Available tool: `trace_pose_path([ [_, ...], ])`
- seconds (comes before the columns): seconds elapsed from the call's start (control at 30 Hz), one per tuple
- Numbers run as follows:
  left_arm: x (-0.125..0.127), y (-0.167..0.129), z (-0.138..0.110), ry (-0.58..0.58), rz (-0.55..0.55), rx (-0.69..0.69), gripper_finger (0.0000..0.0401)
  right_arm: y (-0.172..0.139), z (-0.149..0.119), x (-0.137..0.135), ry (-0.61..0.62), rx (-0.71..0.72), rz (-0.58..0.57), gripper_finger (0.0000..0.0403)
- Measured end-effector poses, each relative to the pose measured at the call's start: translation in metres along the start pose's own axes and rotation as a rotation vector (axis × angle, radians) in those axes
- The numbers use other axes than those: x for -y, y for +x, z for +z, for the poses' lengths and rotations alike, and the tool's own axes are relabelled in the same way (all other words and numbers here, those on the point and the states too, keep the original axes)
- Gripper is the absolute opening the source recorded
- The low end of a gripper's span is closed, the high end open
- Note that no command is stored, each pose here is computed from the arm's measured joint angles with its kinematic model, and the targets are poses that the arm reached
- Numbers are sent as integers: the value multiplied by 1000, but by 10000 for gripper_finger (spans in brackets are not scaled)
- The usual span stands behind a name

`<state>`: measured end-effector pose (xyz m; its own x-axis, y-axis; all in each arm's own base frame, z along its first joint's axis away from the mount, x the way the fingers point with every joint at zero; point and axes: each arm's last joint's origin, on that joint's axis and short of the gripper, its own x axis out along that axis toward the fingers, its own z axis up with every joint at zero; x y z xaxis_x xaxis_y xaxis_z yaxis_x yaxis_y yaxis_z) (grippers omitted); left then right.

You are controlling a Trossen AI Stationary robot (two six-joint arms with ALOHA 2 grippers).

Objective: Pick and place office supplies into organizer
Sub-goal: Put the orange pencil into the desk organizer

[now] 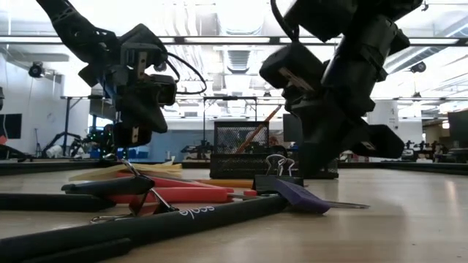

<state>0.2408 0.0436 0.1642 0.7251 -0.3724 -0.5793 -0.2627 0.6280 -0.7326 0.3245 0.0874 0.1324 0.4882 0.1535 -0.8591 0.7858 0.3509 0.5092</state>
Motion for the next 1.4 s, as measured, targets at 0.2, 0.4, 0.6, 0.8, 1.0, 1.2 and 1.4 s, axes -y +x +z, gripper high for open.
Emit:
trace_pose_path([
  [0.2, -3, 3, -1, -11, 11, -13, 0, 0, 0, -1, -1, 6, 4, 8],
  [0.4, -10, 10, -2, -34, 31, -40, 0, 2, 1, -2, -3, 7, 6, 8],
  [0.6, -13, 13, -4, -45, 39, -57, 0, 7, 0, 0, -2, -1, -4, 8],
  [0.8, -9, 11, -2, -28, 23, -42, 0, 15, 1, -1, 2, 0, 5, 8],
  [1.0, -5, 10, 0, -11, -32, -53, 0, 16, 1, 0, 2, 17, -4, 8],
  [1.2, 14, 6, -6, 163, -85, -51, 0, 16, 2, 2, 7, 30, -13, 8],
  [1.4, 27, 4, -10, 389, 38, 64, 0, 16, 3, 3, 11, 40, -17, 9],
])
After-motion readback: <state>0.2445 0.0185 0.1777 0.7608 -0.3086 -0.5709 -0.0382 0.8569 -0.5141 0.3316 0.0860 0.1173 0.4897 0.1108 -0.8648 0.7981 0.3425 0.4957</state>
